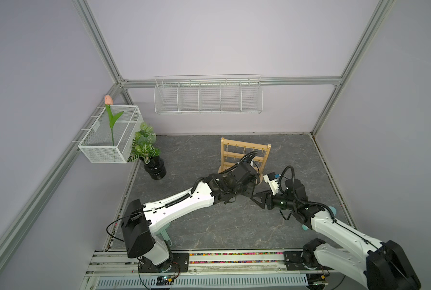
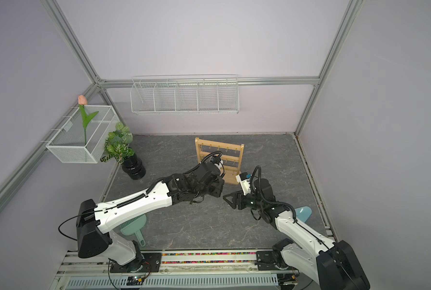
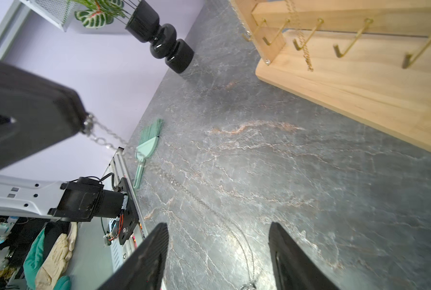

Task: Hang the necklace on the jewelry display stand
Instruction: Pick up the necklace from the center of the board.

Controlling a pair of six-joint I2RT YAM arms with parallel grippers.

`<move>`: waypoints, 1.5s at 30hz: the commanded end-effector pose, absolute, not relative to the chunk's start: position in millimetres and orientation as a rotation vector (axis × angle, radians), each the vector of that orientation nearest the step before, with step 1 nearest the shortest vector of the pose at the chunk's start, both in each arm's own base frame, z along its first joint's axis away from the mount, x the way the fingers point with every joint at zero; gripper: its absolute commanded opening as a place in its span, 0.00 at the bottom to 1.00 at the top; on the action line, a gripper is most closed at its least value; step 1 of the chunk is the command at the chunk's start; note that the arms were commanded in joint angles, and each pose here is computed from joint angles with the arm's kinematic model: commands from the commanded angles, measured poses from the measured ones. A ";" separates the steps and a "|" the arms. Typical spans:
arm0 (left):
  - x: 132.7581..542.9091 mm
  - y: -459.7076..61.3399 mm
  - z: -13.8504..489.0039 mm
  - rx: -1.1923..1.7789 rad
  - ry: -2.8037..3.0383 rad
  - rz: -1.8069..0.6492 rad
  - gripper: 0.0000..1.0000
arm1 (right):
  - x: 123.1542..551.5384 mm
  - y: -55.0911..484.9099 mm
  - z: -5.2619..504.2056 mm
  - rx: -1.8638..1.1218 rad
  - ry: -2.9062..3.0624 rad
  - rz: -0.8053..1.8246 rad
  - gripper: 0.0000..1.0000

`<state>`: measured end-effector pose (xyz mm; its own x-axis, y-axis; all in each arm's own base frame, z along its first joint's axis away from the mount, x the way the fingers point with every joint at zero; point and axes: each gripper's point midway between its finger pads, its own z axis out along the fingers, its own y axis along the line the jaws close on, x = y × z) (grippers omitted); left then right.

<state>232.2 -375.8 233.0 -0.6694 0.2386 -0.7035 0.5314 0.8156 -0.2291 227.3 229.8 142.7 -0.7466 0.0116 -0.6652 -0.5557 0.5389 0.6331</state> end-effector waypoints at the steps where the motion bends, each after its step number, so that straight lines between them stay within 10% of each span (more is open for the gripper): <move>1: 238.0 -371.6 267.1 0.518 2.230 -0.586 0.00 | 223.6 242.0 156.1 -0.554 2.038 1.215 0.68; 21: 237.5 -370.4 294.5 0.523 2.175 -0.618 0.00 | 266.7 260.3 154.2 -0.617 1.853 1.012 0.62; 45: 239.3 -366.7 294.7 0.509 2.165 -0.607 0.00 | 244.7 273.1 150.0 -0.722 1.863 1.107 0.09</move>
